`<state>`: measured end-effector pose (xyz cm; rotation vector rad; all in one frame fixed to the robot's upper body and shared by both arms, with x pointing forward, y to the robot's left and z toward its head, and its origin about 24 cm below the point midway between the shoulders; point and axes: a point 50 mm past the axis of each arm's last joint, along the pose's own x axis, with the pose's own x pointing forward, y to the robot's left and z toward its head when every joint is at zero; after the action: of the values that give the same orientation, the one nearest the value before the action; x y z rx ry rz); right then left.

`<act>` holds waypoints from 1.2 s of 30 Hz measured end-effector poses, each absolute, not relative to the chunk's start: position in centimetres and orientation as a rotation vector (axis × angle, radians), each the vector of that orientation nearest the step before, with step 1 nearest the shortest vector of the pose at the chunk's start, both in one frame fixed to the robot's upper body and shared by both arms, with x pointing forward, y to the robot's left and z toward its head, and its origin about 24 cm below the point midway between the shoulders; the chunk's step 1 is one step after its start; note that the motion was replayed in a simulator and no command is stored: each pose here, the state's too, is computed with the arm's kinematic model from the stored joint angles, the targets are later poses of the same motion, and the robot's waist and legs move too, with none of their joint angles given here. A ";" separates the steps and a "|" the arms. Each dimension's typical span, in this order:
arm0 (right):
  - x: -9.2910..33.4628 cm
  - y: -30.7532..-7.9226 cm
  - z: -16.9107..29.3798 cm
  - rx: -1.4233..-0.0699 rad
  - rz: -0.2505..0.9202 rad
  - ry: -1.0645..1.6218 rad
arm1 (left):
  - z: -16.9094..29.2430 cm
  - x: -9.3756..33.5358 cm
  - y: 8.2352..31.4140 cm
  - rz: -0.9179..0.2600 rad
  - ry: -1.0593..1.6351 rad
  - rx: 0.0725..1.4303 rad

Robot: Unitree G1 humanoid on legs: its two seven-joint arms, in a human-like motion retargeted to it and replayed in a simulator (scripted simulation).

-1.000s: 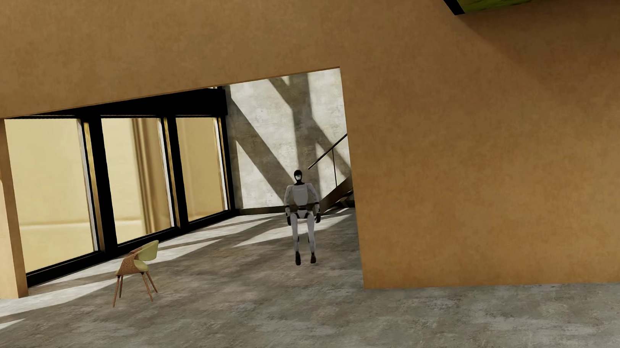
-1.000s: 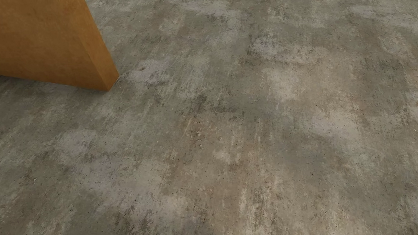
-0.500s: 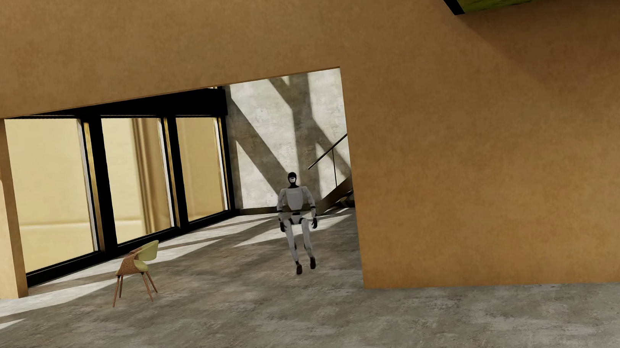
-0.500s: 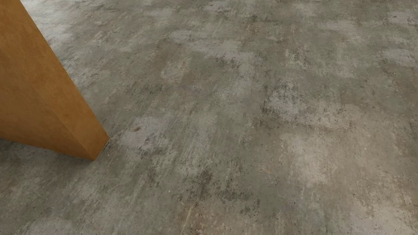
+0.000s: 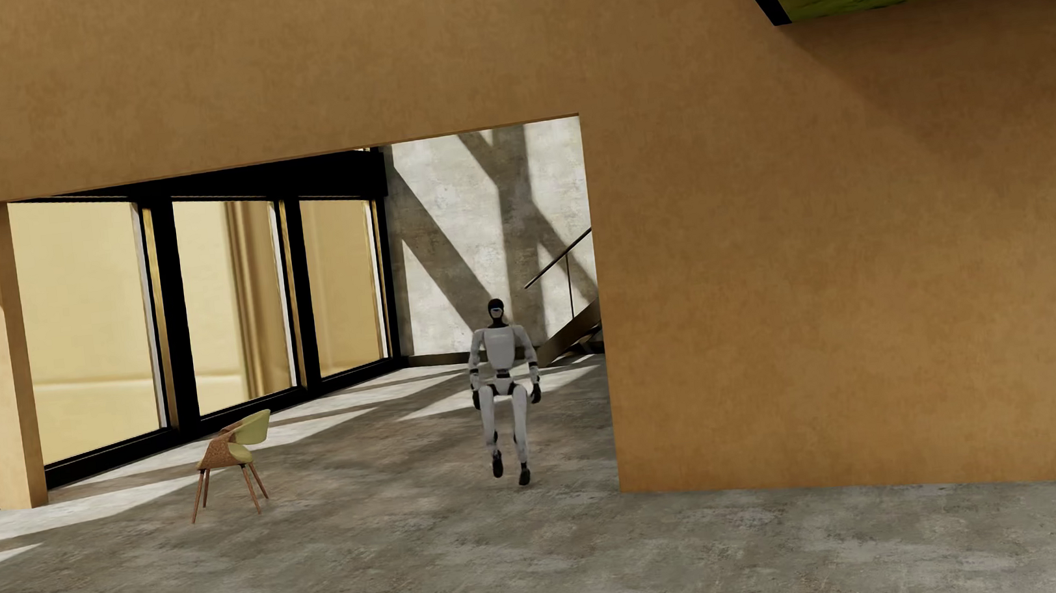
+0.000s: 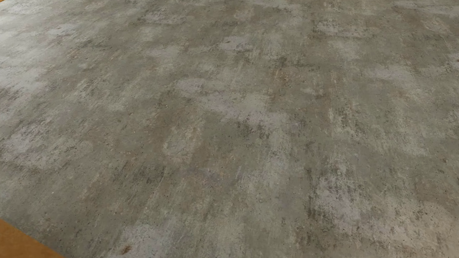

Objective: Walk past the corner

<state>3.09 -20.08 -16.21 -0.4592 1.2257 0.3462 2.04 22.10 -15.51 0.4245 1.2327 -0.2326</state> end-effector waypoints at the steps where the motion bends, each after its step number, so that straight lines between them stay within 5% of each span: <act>1: 2.0 -19.8 -16.2 -0.492 0.414 1.243 | -15.1 3.9 22.0 -0.229 1.164 0.425; 7: -1.9 -20.1 -16.2 -0.498 0.455 1.335 | -13.0 10.3 23.2 -0.148 0.962 0.434; 12: -0.8 -22.2 -16.3 -0.507 0.345 1.358 | -15.1 4.0 22.8 -0.201 1.180 0.434; 21: 14.6 -22.4 -11.0 -0.522 0.244 0.810 | -14.9 -7.5 25.4 -0.209 1.546 0.481; 24: 12.8 -22.7 -12.1 -0.474 0.192 0.884 | -14.7 -9.2 25.9 -0.197 1.622 0.486; 31: -1.7 -23.0 -16.0 -0.531 0.352 1.380 | -14.9 3.9 21.4 -0.264 1.145 0.427; 36: -5.2 -21.1 -16.0 -0.456 0.374 1.449 | -11.0 11.9 20.6 -0.262 0.804 0.441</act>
<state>-5.19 -21.14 -16.02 -0.4563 1.4489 0.3736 11.93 20.64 -10.96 0.4412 0.8042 -0.2624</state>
